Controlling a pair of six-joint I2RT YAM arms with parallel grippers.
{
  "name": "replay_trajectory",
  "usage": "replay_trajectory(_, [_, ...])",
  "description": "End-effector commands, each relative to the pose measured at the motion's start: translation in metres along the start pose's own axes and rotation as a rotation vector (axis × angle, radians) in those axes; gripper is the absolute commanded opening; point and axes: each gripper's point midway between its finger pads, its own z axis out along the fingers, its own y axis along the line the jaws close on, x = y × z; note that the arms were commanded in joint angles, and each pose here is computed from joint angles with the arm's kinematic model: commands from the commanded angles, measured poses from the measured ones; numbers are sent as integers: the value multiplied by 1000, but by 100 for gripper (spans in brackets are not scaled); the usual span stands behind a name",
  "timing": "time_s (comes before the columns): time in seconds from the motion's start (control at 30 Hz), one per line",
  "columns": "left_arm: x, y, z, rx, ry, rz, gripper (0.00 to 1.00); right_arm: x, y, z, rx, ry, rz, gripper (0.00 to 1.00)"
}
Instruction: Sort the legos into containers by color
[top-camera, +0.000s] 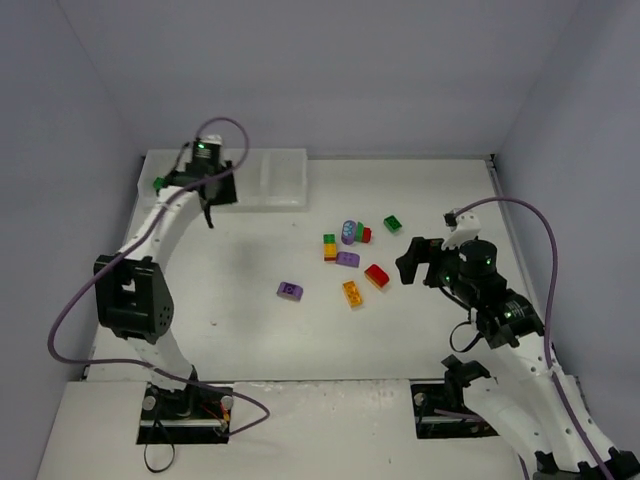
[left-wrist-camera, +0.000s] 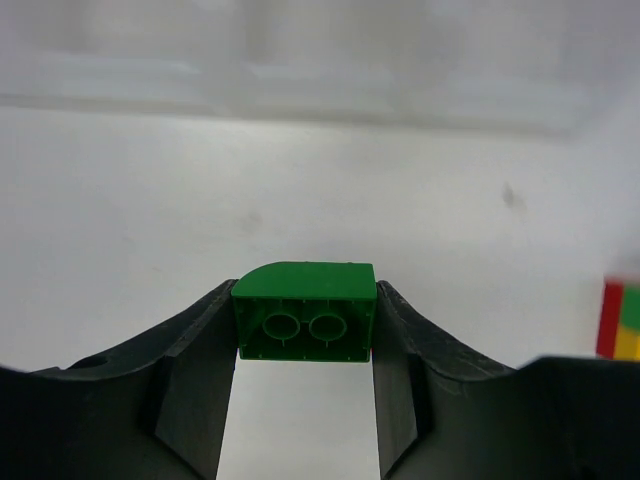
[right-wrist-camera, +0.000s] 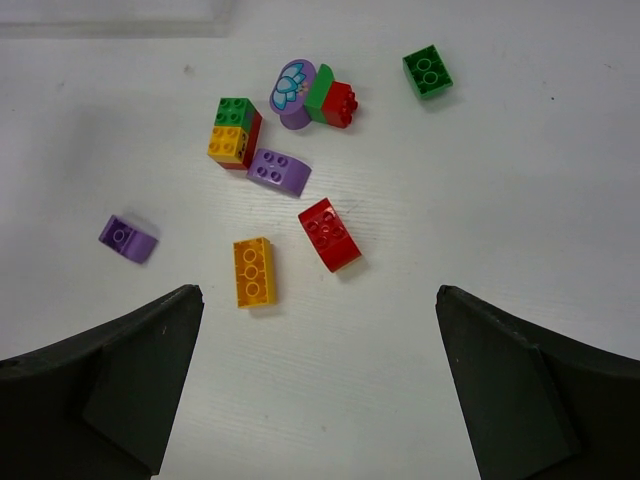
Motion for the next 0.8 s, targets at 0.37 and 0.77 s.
replay_trajectory(0.37, [-140,207,24,-239,-340,-468,0,-23,-3,21,33,-59,-22,100])
replay_trajectory(0.77, [-166,258,90,-303,-376,-497,3,-13,-4,29,46,-31,31,99])
